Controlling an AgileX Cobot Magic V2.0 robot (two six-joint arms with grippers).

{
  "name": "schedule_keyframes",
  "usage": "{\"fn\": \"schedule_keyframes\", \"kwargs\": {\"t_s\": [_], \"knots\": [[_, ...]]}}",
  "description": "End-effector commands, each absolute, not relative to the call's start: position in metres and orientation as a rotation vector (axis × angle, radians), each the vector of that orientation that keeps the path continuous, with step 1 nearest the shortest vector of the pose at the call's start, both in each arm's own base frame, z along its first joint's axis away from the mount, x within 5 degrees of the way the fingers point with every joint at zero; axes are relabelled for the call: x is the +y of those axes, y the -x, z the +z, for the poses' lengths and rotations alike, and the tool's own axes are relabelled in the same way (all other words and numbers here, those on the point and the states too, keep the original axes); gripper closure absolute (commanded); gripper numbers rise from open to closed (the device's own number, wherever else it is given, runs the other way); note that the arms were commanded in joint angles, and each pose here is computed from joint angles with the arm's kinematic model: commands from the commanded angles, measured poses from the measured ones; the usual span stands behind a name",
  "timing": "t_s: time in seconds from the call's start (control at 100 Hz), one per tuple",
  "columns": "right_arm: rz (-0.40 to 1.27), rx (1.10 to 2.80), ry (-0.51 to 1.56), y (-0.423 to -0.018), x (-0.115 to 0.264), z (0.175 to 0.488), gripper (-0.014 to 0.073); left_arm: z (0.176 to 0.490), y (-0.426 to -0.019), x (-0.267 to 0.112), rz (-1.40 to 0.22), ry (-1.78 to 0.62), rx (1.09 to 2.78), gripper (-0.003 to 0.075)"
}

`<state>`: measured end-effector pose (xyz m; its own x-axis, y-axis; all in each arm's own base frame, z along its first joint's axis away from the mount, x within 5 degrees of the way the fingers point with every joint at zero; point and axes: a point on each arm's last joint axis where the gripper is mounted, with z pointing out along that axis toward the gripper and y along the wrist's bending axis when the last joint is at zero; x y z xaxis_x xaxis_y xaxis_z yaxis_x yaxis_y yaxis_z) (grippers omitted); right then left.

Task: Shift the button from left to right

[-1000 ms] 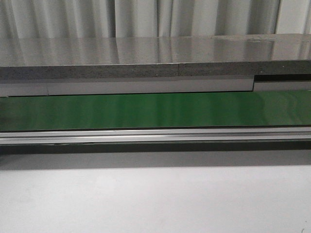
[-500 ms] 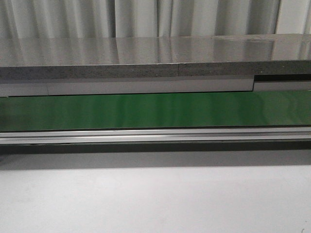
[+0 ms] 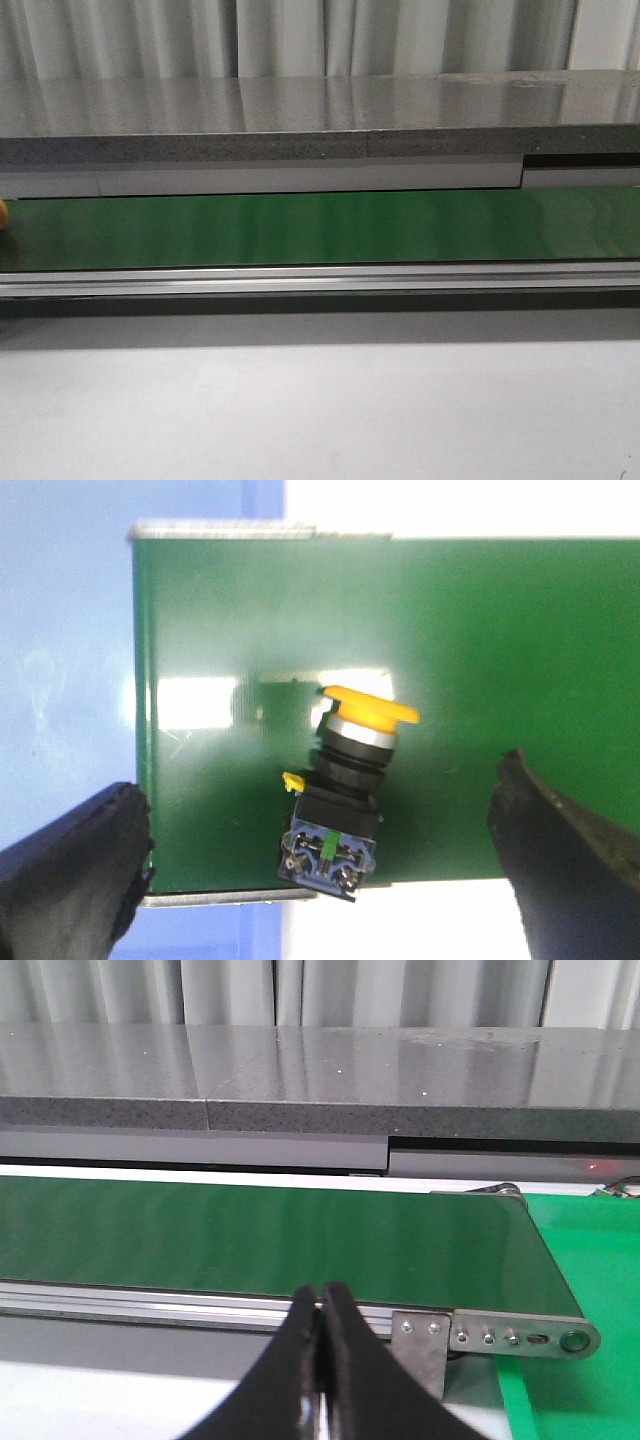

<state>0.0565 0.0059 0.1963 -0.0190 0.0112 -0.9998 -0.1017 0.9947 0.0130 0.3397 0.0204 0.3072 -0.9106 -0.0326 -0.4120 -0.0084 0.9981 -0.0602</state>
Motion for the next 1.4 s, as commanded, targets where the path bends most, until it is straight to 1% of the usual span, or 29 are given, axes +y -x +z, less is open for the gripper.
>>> {"fn": "schedule_keyframes", "kwargs": {"t_s": [0.0, 0.13, 0.14, 0.2, 0.32, 0.46, 0.56, 0.82, 0.99, 1.06, 1.13, 1.39], "knots": [[0.083, 1.472, 0.074, -0.054, 0.005, 0.21, 0.0662, 0.349, -0.32, 0.015, -0.092, 0.005, 2.537, 0.007], [0.083, 1.472, 0.074, -0.054, 0.005, 0.21, 0.0662, 0.367, -0.29, 0.013, -0.074, 0.001, 2.416, 0.007], [0.083, 1.472, 0.074, -0.054, 0.005, 0.21, 0.0662, 0.371, -0.285, 0.013, -0.07, 0.002, 2.385, 0.007], [0.083, 1.472, 0.074, -0.054, 0.005, 0.21, 0.0662, 0.374, -0.271, 0.01, -0.071, -0.001, 2.332, 0.007], [0.083, 1.472, 0.074, -0.054, 0.005, 0.21, 0.0662, 0.38, -0.234, 0.0, -0.052, -0.065, 2.163, 0.007], [0.083, 1.472, 0.074, -0.054, 0.005, 0.21, 0.0662, 0.372, -0.196, -0.011, -0.058, -0.118, 2.005, 0.007], [0.083, 1.472, 0.074, -0.054, 0.005, 0.21, 0.0662, 0.358, -0.17, -0.014, -0.063, -0.127, 1.9, 0.007], [0.083, 1.472, 0.074, -0.054, 0.005, 0.21, 0.0662, 0.319, -0.118, -0.01, -0.049, -0.104, 1.74, 0.007], [0.083, 1.472, 0.074, -0.054, 0.005, 0.21, 0.0662, 0.305, -0.101, -0.007, -0.03, -0.076, 1.582, 0.007], [0.083, 1.472, 0.074, -0.054, 0.005, 0.21, 0.0662, 0.3, -0.099, -0.006, -0.025, -0.069, 1.548, 0.007], [0.083, 1.472, 0.074, -0.054, 0.005, 0.21, 0.0662, 0.295, -0.099, -0.006, -0.023, -0.067, 1.549, 0.007], [0.083, 1.472, 0.074, -0.054, 0.005, 0.21, 0.0662, 0.295, -0.099, -0.006, -0.023, -0.067, 1.552, 0.0077]]}}
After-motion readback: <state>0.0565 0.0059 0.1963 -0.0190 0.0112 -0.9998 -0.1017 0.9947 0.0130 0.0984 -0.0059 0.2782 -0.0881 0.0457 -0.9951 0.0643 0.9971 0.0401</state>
